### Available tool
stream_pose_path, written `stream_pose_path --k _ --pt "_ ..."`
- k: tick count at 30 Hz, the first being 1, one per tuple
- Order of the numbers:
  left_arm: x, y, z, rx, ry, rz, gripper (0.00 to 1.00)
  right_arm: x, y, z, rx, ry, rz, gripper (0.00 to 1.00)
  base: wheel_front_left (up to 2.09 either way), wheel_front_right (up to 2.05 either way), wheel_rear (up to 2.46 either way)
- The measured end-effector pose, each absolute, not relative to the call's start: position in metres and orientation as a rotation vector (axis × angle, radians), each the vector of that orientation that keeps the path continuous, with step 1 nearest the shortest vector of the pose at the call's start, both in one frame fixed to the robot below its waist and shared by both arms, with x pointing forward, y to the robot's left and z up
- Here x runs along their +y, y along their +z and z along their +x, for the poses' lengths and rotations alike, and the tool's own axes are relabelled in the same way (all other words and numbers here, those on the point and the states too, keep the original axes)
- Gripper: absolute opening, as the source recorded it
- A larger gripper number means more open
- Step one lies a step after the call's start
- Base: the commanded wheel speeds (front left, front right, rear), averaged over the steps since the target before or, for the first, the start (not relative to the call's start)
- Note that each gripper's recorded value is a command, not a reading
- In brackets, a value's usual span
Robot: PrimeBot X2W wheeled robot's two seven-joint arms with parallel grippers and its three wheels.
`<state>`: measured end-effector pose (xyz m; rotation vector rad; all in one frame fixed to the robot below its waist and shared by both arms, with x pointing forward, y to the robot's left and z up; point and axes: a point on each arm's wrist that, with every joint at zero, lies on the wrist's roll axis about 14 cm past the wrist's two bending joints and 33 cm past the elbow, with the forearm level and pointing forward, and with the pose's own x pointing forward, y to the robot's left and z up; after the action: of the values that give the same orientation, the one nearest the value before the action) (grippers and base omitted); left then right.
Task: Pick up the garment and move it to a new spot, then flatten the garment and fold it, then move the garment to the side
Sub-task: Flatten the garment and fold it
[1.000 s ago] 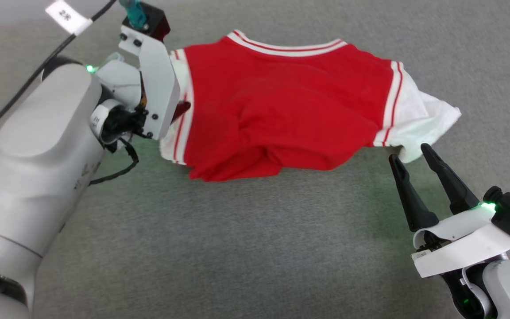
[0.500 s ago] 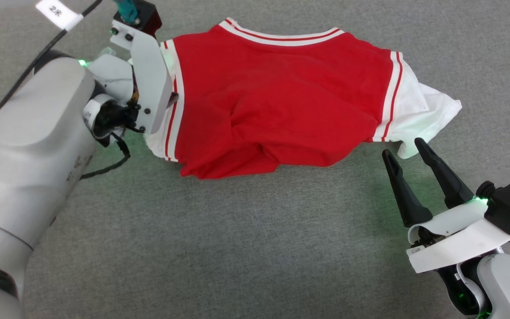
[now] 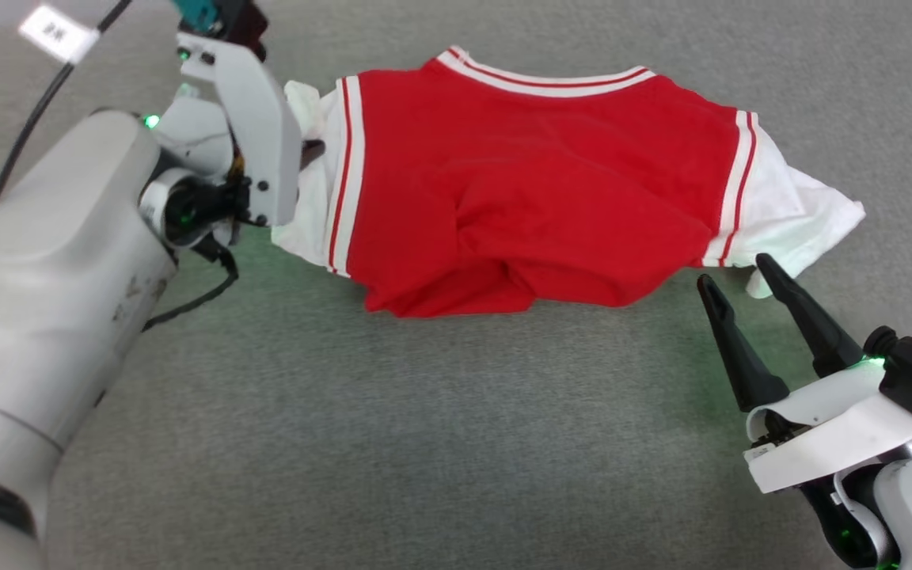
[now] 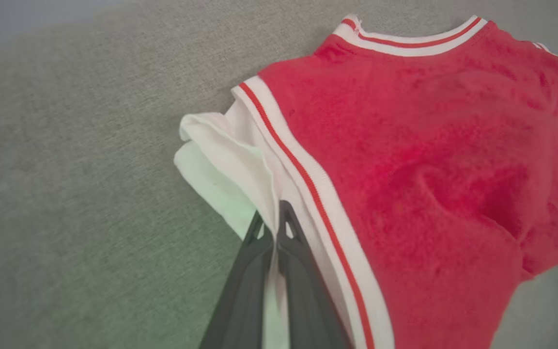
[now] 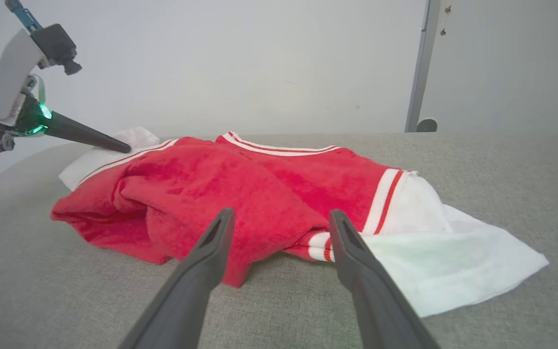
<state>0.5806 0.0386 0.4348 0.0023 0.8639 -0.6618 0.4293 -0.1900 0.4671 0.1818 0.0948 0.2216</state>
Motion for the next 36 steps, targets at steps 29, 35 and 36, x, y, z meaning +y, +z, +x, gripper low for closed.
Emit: stream_pose_path --k 29,35,36 --pt "0.166 0.433 0.525 0.758 -0.350 -0.242 1.00 -0.169 0.504 0.427 0.070 0.321 0.129 1.00 0.00 0.00 0.00" --pt "0.171 0.453 0.513 0.619 -0.365 -0.173 1.00 -0.178 0.507 0.417 0.116 0.327 0.078 1.00 0.00 0.00 0.00" --pt "0.170 0.456 0.511 0.589 -0.368 -0.170 1.00 -0.179 0.504 0.415 0.141 0.332 0.062 1.00 0.00 0.00 0.00"
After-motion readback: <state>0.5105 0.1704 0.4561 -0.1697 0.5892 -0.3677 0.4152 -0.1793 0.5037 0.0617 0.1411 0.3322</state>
